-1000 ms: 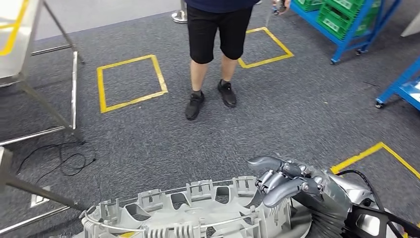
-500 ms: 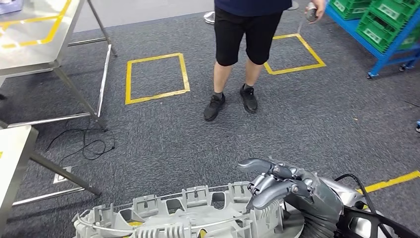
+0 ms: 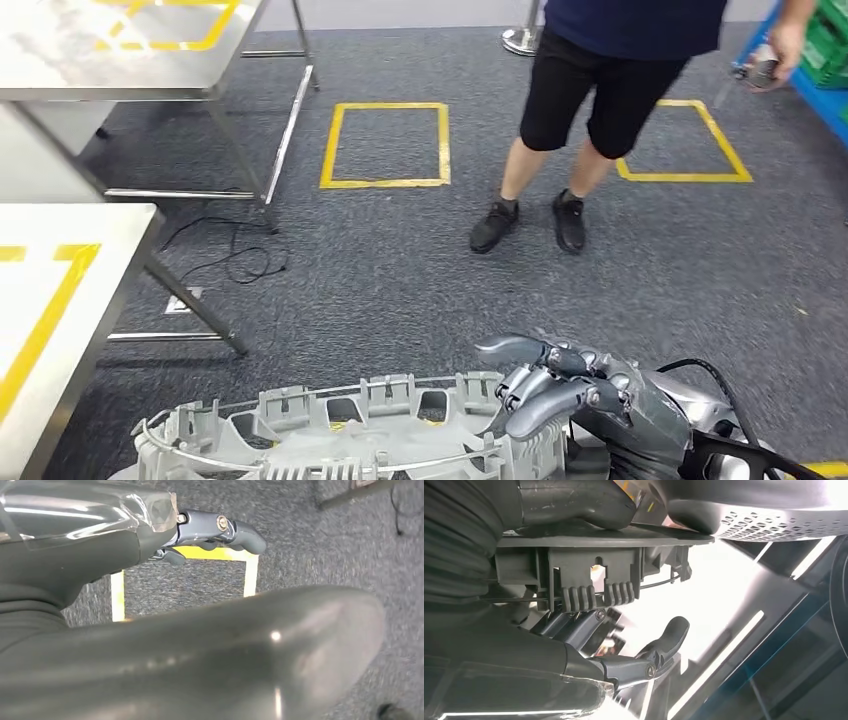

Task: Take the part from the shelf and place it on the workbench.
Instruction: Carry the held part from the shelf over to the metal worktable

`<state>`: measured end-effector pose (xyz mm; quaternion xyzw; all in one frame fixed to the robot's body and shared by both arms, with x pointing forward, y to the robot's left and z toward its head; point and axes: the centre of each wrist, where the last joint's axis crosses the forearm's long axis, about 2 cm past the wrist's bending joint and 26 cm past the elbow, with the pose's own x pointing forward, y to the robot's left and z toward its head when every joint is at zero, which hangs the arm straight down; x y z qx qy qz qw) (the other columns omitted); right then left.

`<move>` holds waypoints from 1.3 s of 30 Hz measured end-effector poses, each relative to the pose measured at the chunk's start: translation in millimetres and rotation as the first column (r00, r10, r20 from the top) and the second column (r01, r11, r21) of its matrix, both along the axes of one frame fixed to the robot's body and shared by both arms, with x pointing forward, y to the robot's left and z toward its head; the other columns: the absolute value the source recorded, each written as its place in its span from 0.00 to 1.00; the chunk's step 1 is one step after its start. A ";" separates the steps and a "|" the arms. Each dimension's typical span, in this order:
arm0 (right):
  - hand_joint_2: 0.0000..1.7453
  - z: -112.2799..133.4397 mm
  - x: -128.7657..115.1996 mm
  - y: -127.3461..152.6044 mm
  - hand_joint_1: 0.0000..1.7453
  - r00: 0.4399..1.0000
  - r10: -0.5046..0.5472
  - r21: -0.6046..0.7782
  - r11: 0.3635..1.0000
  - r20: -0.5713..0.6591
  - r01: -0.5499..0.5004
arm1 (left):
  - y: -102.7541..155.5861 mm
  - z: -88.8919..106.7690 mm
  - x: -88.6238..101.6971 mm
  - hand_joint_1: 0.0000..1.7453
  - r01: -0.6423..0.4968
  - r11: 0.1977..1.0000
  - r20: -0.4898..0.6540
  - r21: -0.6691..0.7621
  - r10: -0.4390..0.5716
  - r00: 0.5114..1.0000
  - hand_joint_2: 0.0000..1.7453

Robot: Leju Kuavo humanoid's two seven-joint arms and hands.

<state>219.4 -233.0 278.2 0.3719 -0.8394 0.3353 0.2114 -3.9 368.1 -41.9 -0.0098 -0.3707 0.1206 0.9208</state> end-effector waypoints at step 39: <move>1.00 11.9 17.0 -8.6 1.00 1.000 0.018 0.000 1.000 0.005 -0.018 | -5.3 -3.6 -5.1 0.00 0.000 1.000 -0.012 0.004 0.000 1.000 0.00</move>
